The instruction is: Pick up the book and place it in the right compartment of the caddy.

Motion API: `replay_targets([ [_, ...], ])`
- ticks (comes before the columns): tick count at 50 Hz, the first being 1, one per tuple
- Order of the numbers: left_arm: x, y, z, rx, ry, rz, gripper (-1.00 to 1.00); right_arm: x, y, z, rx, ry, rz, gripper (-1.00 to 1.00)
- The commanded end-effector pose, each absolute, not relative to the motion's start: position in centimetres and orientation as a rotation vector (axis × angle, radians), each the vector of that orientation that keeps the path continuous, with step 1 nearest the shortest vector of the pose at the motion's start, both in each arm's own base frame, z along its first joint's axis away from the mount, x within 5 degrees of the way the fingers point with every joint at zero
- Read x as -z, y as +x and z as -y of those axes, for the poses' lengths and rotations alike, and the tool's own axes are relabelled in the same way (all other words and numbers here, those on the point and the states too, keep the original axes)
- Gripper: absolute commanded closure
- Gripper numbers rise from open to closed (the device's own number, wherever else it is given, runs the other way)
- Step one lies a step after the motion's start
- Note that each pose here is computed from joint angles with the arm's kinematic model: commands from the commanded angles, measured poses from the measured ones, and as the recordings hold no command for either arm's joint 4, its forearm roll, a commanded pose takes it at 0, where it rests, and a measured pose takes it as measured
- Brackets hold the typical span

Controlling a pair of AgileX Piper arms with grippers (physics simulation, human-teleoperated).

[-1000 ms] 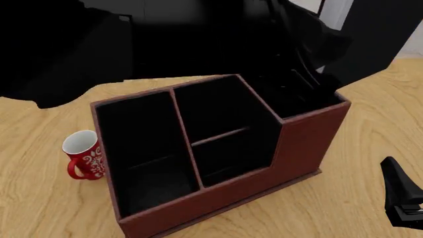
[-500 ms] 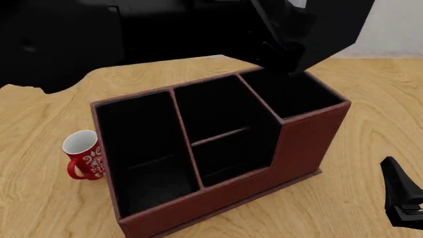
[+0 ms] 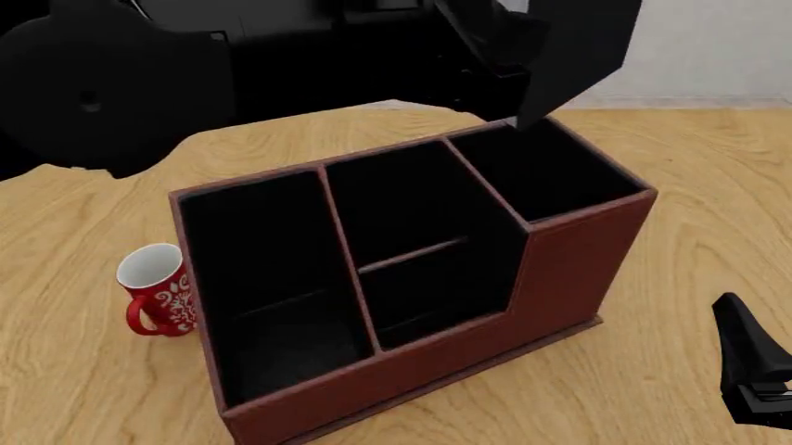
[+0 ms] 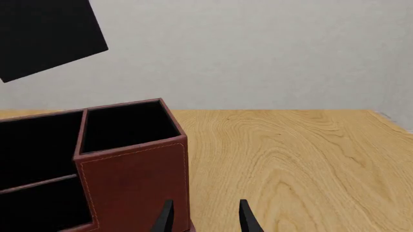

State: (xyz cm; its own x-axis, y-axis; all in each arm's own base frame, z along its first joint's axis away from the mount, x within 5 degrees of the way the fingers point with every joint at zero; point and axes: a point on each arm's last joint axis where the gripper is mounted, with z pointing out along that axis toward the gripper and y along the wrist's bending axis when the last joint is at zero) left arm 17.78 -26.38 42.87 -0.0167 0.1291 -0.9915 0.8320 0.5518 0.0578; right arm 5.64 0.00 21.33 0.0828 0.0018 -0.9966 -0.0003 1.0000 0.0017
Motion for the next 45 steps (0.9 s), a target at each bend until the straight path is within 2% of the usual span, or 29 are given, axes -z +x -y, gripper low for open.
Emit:
replay_targets([
  [1, -44.0, 17.3, 25.4, 0.721, 0.810, -1.493, 1.00, -21.3, 5.6, 0.0, -0.002, 0.001, -1.488, -1.00],
  [22, -43.7, 17.3, 25.9, 0.724, 0.821, -1.497, 1.00, -21.3, 5.6, 0.0, -0.002, 0.001, -1.487, -1.00],
  [30, -44.2, 18.2, 27.0, 0.709, 0.834, -1.505, 1.00, -21.3, 5.6, 0.0, -0.002, 0.001, -1.488, -1.00],
  [33, -43.8, 19.9, 27.6, 0.657, 0.841, -1.533, 1.00, -21.3, 5.6, 0.0, -0.002, 0.001, -1.488, -1.00],
  [45, -44.1, 20.5, 29.3, 0.675, 0.847, -1.542, 1.00, -21.3, 5.6, 0.0, -0.002, 0.001, -1.488, -1.00],
])
